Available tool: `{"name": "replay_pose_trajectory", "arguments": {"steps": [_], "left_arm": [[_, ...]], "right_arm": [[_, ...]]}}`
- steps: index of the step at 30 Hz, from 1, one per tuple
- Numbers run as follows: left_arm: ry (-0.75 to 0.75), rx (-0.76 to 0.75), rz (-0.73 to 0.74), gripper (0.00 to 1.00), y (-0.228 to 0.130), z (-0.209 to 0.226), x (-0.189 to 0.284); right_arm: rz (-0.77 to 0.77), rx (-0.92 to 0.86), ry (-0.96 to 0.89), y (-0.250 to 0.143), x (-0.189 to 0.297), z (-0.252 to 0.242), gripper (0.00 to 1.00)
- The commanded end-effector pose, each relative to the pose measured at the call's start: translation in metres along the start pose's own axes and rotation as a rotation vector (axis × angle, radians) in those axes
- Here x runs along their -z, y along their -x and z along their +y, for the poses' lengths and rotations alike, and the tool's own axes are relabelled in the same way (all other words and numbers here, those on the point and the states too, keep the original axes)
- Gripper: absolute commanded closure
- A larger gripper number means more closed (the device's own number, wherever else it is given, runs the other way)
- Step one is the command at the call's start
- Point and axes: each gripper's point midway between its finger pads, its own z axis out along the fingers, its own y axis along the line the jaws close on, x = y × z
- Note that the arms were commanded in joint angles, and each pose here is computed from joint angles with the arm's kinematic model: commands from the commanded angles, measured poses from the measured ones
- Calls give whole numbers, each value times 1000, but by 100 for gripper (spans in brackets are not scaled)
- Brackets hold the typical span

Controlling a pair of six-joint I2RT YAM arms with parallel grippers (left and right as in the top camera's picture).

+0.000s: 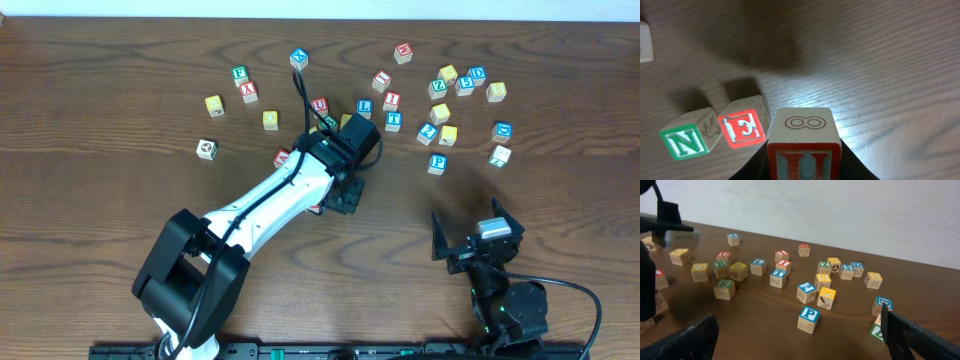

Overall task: Spell out NEURIPS
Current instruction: 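Carry the red U block to the right of the E block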

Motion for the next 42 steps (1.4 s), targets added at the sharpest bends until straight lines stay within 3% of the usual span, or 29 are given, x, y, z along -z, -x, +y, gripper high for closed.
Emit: {"name": "replay_pose_trajectory", "arguments": {"steps": [1, 31, 42], "left_arm": [[20, 60, 16, 81, -9, 6, -10], [12, 79, -2, 81, -20, 10, -39], [-7, 47, -50, 81, -8, 5, -39]], "right_arm": [[1, -2, -1, -1, 0, 0, 1], [1, -2, -1, -1, 0, 0, 1], [1, -2, -1, -1, 0, 0, 1]]}}
